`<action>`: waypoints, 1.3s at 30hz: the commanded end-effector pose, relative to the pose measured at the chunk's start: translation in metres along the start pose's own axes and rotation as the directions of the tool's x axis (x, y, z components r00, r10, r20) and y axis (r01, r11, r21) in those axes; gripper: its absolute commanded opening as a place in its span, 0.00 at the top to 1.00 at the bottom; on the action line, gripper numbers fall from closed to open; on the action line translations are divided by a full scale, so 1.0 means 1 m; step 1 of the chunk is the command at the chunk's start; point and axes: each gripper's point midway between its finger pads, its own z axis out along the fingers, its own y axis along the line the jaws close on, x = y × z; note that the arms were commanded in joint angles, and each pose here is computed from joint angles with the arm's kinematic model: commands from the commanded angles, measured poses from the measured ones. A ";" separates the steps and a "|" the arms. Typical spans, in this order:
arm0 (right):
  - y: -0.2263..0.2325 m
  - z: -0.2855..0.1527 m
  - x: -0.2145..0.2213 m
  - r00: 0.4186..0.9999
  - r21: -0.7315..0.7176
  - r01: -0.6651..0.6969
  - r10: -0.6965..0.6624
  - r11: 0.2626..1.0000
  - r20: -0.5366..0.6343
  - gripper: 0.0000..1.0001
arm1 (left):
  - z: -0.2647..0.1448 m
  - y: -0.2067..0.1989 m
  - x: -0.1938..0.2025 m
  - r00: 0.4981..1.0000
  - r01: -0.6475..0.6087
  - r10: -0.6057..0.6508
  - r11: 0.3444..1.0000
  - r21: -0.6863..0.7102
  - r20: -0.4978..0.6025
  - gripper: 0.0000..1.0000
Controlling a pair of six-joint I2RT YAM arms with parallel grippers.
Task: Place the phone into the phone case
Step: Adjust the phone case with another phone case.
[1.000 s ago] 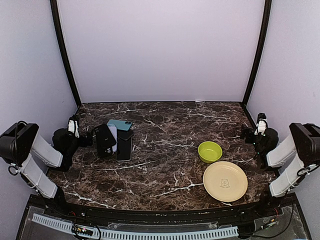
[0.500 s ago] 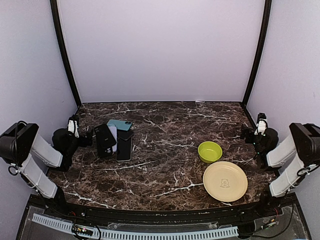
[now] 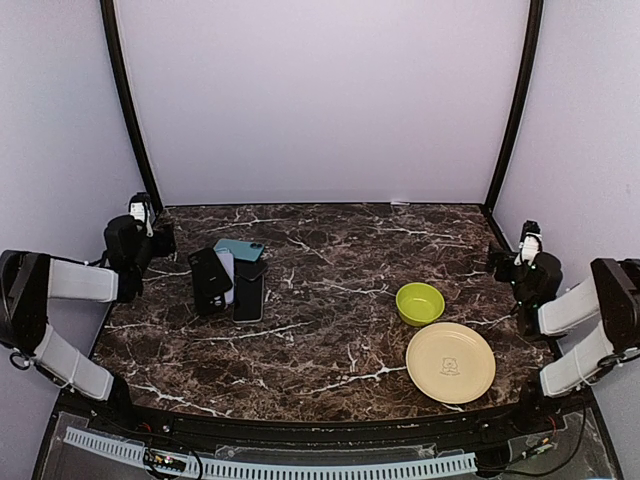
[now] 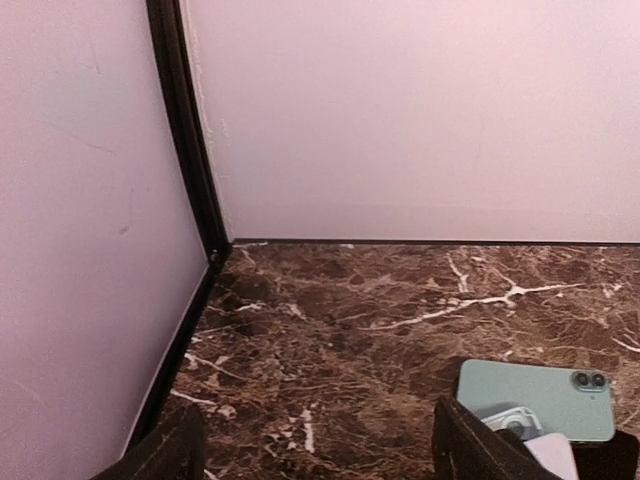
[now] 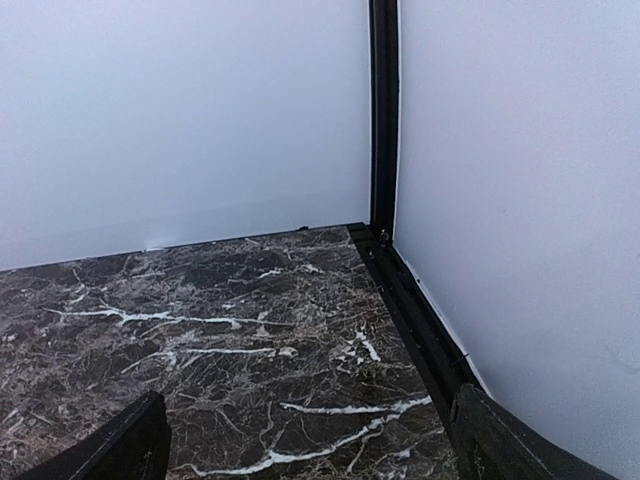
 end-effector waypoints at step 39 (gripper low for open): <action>0.094 0.008 -0.016 0.894 -0.199 -0.191 0.087 0.961 -0.441 0.22 | 0.023 -0.056 0.090 0.697 0.275 -0.240 0.960 -0.057 -0.676 0.74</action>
